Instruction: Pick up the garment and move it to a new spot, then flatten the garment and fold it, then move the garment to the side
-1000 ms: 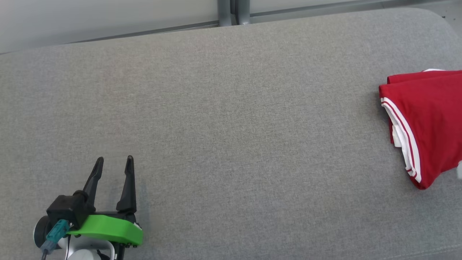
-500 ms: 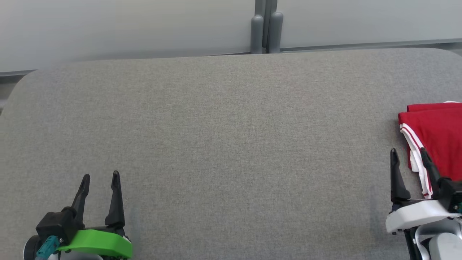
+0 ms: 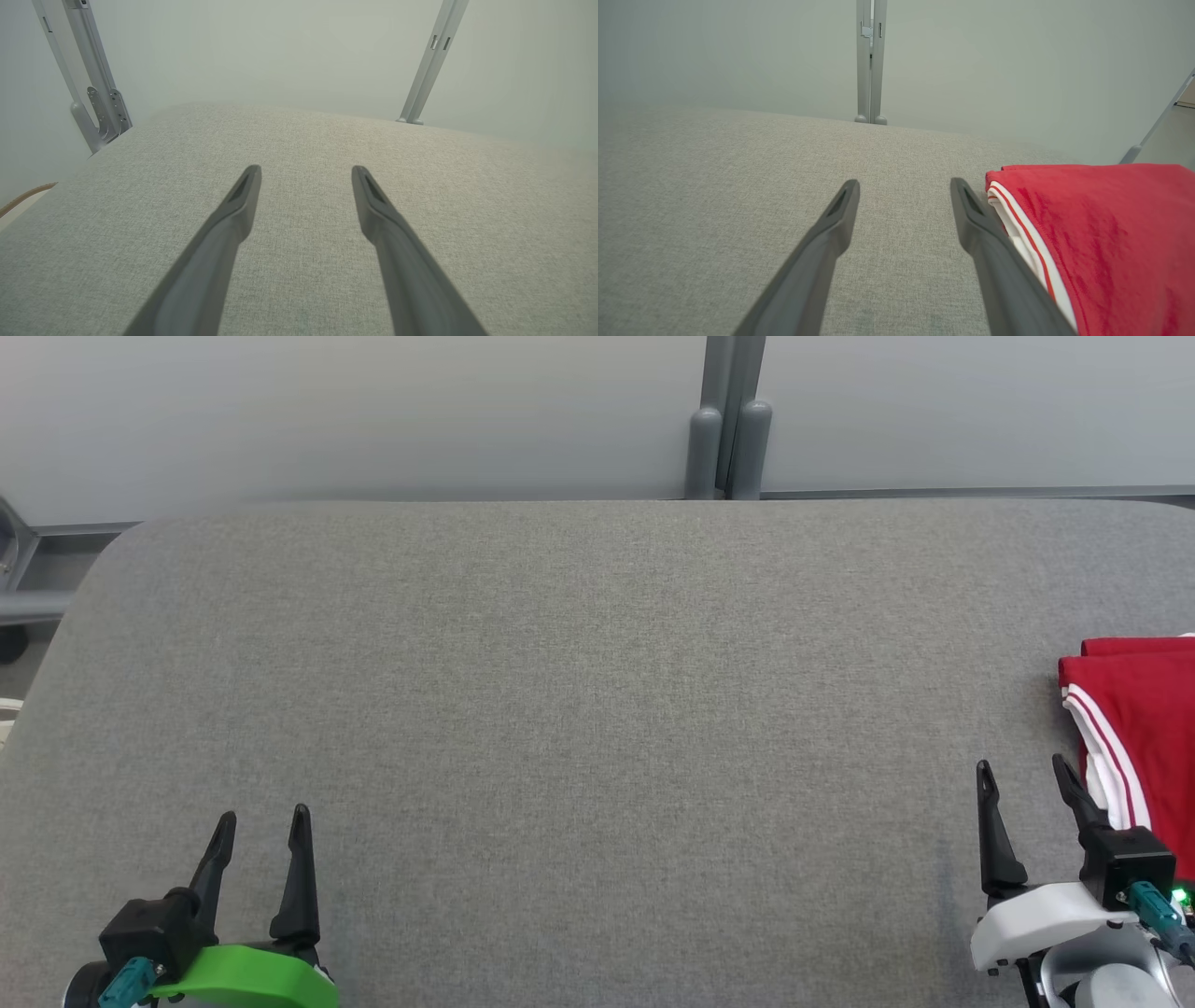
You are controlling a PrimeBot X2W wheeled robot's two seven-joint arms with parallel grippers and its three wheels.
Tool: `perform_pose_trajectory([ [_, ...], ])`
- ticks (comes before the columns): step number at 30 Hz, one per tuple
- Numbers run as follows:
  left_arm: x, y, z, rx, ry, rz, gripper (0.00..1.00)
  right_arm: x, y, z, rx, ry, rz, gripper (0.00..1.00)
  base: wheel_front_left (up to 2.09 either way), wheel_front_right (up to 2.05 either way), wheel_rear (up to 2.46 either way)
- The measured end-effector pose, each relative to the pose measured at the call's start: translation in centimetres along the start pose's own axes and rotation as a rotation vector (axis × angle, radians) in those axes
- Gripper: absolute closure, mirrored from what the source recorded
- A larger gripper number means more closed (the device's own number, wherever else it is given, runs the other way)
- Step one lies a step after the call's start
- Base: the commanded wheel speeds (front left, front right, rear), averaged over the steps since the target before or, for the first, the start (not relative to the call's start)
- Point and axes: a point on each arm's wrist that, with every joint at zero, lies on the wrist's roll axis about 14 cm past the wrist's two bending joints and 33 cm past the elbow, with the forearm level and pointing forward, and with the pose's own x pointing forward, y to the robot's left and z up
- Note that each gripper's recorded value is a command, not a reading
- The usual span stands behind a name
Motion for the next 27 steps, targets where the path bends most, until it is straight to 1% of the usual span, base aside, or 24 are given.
perform_pose_trajectory([
  [9, 0.2, 0.0, 0.1, -0.009, -0.012, -0.001, 0.00, 0.3, 0.8, 1.2, 0.001, -0.038, 0.023, 0.00, 0.00, 0.00, 0.00],
  [12, 0.2, -0.4, 0.1, -0.014, -0.014, -0.012, 0.00, 0.1, 0.5, 1.2, 0.008, -0.040, 0.013, 0.00, 0.00, 0.00, 0.00],
  [15, 0.3, 0.0, 0.2, -0.014, -0.019, 0.000, 0.00, -0.1, 0.7, 1.1, 0.009, -0.035, 0.022, 0.00, 0.00, 0.00, 0.00],
  [20, 1.0, -1.4, -0.2, -0.013, -0.007, -0.041, 0.00, -1.0, -0.2, 1.1, 0.042, -0.038, -0.013, 0.00, 0.00, 0.00, 0.00],
  [21, 1.1, -1.7, -0.3, -0.014, -0.005, -0.052, 1.00, -1.2, -0.2, 1.3, 0.067, -0.046, -0.015, 1.00, 0.00, 0.00, 0.00],
  [23, 1.0, -2.0, -0.8, -0.018, 0.009, -0.060, 1.00, -1.3, 0.2, 1.3, 0.063, -0.043, -0.006, 1.00, 0.00, 0.00, 0.00],
  [27, 0.3, -2.0, -2.5, -0.033, 0.059, -0.048, 1.00, -1.7, 0.6, -0.3, 0.081, 0.009, -0.006, 1.00, 0.00, 0.00, 0.00],
])
